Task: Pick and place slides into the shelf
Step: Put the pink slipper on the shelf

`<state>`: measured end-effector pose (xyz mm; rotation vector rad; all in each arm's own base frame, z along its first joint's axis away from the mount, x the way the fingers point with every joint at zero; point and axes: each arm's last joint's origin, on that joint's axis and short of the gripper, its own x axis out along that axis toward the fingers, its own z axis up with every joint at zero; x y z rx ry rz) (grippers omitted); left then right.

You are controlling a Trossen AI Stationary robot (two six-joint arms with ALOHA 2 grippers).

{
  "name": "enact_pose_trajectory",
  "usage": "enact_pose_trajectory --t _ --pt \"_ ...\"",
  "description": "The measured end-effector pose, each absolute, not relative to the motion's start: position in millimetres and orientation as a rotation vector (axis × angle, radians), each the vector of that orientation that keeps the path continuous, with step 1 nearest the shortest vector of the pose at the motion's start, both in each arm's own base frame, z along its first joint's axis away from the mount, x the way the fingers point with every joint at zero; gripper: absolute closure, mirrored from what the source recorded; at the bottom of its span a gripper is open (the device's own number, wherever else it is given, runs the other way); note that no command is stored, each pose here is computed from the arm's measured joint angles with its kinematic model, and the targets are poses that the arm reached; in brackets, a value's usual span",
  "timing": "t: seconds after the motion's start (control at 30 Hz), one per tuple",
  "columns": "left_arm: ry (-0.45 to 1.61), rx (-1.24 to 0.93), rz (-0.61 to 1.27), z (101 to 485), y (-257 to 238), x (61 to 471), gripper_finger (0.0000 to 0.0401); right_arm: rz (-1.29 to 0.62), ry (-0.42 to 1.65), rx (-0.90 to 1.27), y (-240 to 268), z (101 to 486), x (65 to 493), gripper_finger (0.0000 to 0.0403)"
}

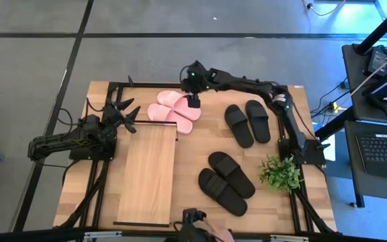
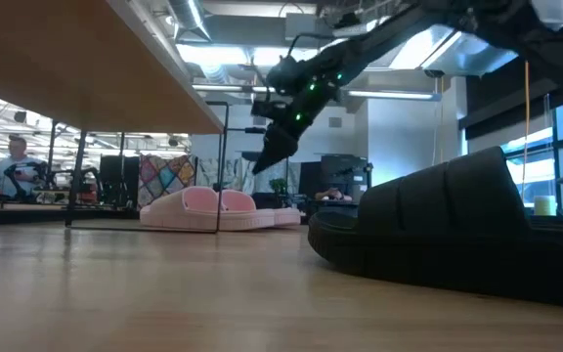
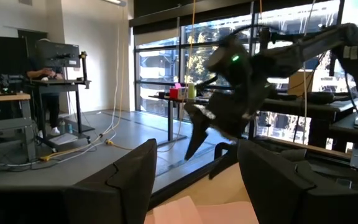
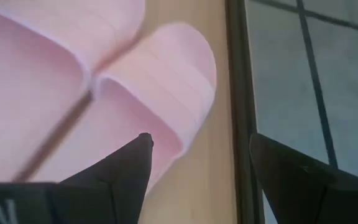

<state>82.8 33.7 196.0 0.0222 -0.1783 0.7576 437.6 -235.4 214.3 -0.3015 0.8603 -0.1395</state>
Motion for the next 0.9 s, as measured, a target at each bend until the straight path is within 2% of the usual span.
enact_pose_trajectory --t 0.3,0.9 --pt "-0.178 0.022 0.758 196 34 83 0.0184 -0.017 0.896 -0.212 -245 182 454 0.0134" --pt "-0.178 0.022 0.758 196 34 83 0.0184 -0.041 0.921 -0.115 -251 151 465 0.0143"
